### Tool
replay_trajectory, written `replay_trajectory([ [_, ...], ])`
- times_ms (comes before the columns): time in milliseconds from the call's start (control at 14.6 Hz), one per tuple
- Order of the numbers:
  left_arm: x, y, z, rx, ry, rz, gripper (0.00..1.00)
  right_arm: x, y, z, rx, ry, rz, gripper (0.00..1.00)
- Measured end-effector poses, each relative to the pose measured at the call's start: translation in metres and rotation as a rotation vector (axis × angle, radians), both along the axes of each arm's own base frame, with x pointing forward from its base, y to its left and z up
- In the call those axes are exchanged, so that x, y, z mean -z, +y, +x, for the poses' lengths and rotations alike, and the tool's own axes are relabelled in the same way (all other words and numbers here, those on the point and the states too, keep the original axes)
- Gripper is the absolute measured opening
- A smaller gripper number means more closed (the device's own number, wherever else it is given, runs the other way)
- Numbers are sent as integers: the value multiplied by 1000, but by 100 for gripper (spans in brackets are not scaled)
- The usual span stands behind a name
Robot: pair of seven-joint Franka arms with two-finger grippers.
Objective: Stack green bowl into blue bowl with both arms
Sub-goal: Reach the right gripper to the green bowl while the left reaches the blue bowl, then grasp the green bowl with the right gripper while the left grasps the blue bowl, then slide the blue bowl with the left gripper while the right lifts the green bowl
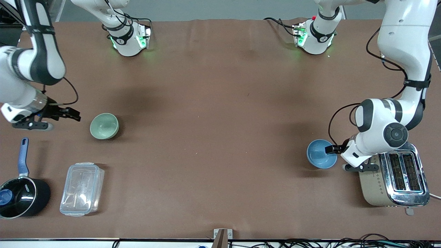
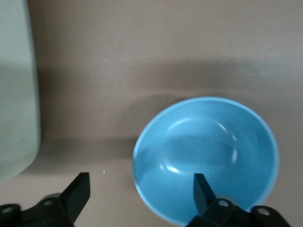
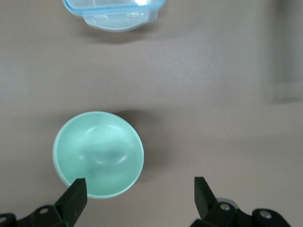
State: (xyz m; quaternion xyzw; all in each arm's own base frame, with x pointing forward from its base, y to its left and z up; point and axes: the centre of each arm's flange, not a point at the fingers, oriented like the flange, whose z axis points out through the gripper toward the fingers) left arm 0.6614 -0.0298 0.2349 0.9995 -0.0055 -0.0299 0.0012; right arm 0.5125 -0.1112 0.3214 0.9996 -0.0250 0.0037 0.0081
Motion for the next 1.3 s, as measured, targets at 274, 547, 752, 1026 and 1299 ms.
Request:
replay_trajectory([
  [274, 24, -1, 2, -1, -8, -7, 47, 78, 7, -20, 8, -5, -6, 99],
  [547, 23, -4, 3, -1, -12, -10, 9, 109, 8, -20, 24, 3, -3, 83],
  [752, -1, -25, 8, -14, -46, -28, 6, 117, 8, -22, 42, -3, 1, 68],
  [1026, -38, -146, -9, -133, -43, -127, 6, 118, 9, -23, 50, -1, 6, 25],
  [1299, -53, -290, -61, -214, -1, -170, 6, 104, 13, -19, 53, 19, 23, 7],
])
